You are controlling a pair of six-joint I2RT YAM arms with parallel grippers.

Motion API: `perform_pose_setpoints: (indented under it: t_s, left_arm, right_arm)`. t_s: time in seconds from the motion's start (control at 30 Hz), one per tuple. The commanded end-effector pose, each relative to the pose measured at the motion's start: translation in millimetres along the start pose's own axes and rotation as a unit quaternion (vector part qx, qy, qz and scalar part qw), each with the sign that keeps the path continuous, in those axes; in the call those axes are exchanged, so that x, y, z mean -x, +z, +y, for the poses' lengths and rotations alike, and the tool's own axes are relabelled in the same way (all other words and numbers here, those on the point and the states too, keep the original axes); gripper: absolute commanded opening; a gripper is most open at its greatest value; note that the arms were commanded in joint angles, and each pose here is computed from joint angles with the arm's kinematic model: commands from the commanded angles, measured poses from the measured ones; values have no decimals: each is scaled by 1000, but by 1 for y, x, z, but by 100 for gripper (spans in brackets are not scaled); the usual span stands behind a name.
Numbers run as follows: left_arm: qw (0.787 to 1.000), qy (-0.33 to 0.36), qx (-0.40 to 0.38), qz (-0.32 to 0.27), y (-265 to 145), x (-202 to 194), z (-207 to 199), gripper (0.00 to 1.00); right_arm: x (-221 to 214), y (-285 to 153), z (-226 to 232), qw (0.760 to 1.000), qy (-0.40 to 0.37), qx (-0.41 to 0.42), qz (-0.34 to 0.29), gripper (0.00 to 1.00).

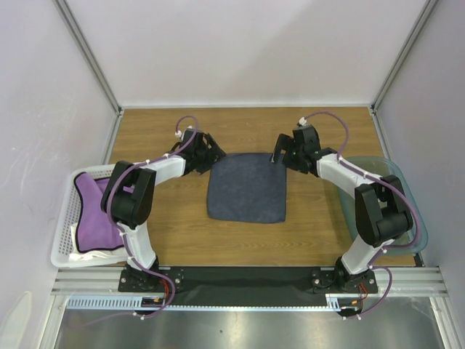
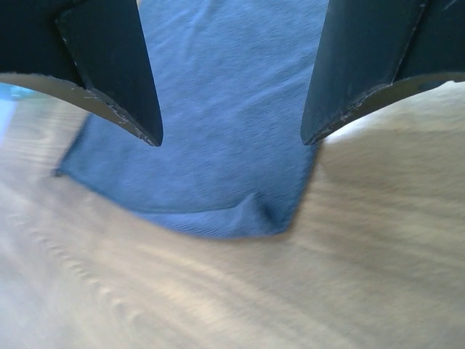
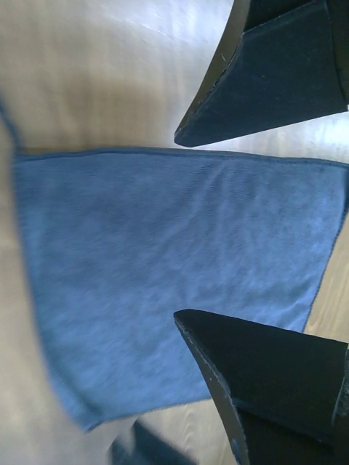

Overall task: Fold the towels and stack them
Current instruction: Flatten out the crumpled towel

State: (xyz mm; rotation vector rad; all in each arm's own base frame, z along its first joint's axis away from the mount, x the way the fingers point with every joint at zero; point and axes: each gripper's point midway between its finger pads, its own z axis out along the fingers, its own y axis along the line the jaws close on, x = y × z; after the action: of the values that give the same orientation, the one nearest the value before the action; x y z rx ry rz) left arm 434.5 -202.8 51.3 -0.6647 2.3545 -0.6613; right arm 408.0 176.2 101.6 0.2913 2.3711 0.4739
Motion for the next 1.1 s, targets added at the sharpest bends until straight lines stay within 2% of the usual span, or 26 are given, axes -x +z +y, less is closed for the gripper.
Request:
perform_pose_setpoints:
  t_s: [0.0, 0.4, 0.73, 0.9, 1.0, 1.07]
  left_arm:
    - [997, -27, -66, -30, -5, 18, -38, 82]
    - [997, -38, -67, -26, 19, 20, -40, 79]
    - [996, -40, -64, -45, 35, 30, -42, 72]
    - [994, -44, -66, -70, 37, 42, -44, 64]
    - [993, -47, -76, -83, 37, 51, -49, 63]
    - [990, -52, -68, -114, 38, 64, -47, 63]
  right_arm:
    - [3, -6, 9, 999, 23, 8, -28, 100]
    - [-2, -2, 6, 1000, 12, -8, -21, 100]
    - [2, -9, 1, 999, 6, -21, -29, 100]
    - [2, -10, -3, 999, 4, -29, -30, 100]
    - [2, -10, -4, 999, 5, -32, -31, 100]
    - [1, -9, -5, 999, 5, -33, -31, 100]
